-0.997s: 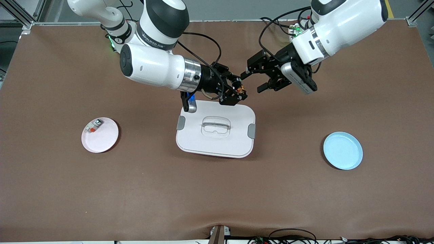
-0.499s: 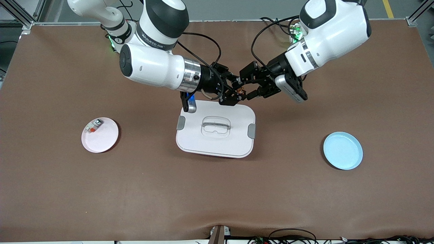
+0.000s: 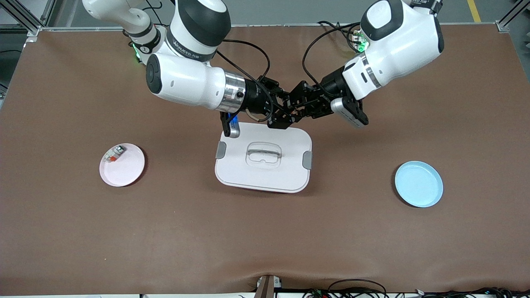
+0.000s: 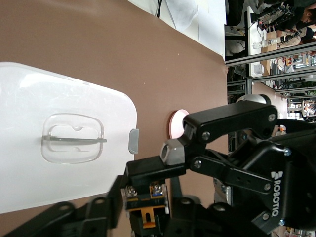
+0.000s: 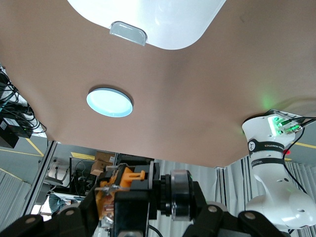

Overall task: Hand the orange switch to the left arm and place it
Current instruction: 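Close the left gripper on the switch held by the right gripper, then open the right gripper and pull it back while the left gripper holds the switch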

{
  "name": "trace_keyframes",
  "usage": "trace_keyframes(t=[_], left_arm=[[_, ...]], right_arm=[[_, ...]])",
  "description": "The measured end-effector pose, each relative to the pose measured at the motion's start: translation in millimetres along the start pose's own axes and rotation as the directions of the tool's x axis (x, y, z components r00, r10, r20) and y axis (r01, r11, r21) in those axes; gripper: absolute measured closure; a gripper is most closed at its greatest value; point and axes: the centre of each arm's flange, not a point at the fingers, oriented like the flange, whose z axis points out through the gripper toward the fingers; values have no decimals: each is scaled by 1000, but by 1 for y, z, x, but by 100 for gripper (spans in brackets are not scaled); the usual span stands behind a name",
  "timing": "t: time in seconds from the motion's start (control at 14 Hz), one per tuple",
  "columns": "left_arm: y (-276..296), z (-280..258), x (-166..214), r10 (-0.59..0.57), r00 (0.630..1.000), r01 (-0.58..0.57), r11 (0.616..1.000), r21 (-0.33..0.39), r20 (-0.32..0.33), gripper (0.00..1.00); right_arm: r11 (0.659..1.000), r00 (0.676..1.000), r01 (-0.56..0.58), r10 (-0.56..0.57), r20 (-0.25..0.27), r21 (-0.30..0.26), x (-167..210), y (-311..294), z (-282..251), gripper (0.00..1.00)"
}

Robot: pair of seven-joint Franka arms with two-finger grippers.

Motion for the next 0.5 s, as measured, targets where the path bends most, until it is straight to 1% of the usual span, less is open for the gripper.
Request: trace_keyframes(t=[0.36,0.5], left_arm=[[0,0,0,-5,1000,5,1000,0,-1,66],[1,0,0,11,1000,-11,1000,11,-2,66]], right_arm=[[1000,1000,0,0,0,0,0,0,0,27],[1000,1000,1,-1,0,2,0,0,0,27]])
